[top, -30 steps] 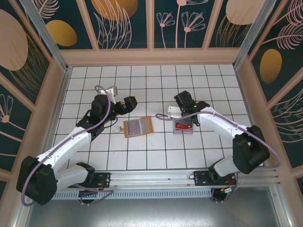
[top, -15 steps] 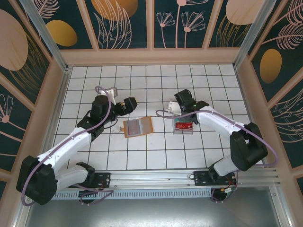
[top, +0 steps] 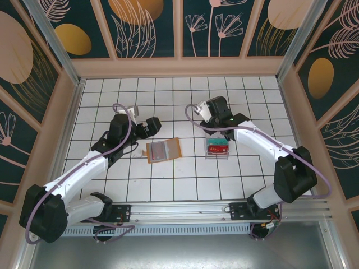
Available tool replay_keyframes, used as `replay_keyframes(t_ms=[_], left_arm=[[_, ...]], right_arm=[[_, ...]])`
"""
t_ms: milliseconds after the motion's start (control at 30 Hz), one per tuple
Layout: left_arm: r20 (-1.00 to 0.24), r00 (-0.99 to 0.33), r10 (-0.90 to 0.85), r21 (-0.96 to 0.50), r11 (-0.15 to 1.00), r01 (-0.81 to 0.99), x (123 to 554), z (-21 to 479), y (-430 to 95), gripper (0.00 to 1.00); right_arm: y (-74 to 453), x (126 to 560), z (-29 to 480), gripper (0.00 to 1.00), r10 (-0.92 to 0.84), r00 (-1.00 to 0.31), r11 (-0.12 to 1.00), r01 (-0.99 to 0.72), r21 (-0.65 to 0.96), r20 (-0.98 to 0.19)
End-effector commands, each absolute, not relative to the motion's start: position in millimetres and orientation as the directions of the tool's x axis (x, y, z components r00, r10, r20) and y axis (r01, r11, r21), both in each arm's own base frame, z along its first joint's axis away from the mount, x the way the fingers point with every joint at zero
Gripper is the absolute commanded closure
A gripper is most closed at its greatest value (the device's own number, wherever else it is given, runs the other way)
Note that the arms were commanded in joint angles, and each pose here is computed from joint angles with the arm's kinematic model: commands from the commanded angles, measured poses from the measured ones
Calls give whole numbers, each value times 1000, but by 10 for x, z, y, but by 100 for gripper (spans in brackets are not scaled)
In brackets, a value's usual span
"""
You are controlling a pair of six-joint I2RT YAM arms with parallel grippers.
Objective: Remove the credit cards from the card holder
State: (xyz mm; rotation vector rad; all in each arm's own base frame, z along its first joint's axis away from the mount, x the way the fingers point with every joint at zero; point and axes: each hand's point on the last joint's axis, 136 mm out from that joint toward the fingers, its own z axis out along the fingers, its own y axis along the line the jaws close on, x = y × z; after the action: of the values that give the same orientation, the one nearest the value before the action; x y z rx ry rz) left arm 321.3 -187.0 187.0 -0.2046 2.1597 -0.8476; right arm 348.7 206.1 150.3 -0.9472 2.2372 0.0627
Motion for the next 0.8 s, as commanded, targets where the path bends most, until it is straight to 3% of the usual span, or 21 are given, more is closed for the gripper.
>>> replay_keyframes(t_ms=[0, 200, 500, 600, 767], left_arm=[[-597, -694, -401, -617, 783, 78, 3149, 1740, -1793, 1], [-507, -764, -400, -621, 783, 2, 3006, 1471, -1783, 5], [-350, -856, -381, -624, 776, -91, 2781, 1035, -1831, 28], [-318, -872, -371, -612, 783, -110, 2726, 899, -1829, 38], [-277, -893, -353, -600, 790, -126, 2695, 715, -1858, 45]], right_arm=[[2373, 3386, 1726, 67, -357, -598, 814, -576, 75, -717], [2742, 3205, 1501, 77, -187, -755, 828, -466, 313, -629], [3058, 2937, 708, 100, -153, -889, 824, -356, 440, -432], [3113, 2891, 489, 100, -158, -910, 832, -332, 444, -384], [3149, 2876, 304, 100, -161, -921, 854, -311, 418, -356]])
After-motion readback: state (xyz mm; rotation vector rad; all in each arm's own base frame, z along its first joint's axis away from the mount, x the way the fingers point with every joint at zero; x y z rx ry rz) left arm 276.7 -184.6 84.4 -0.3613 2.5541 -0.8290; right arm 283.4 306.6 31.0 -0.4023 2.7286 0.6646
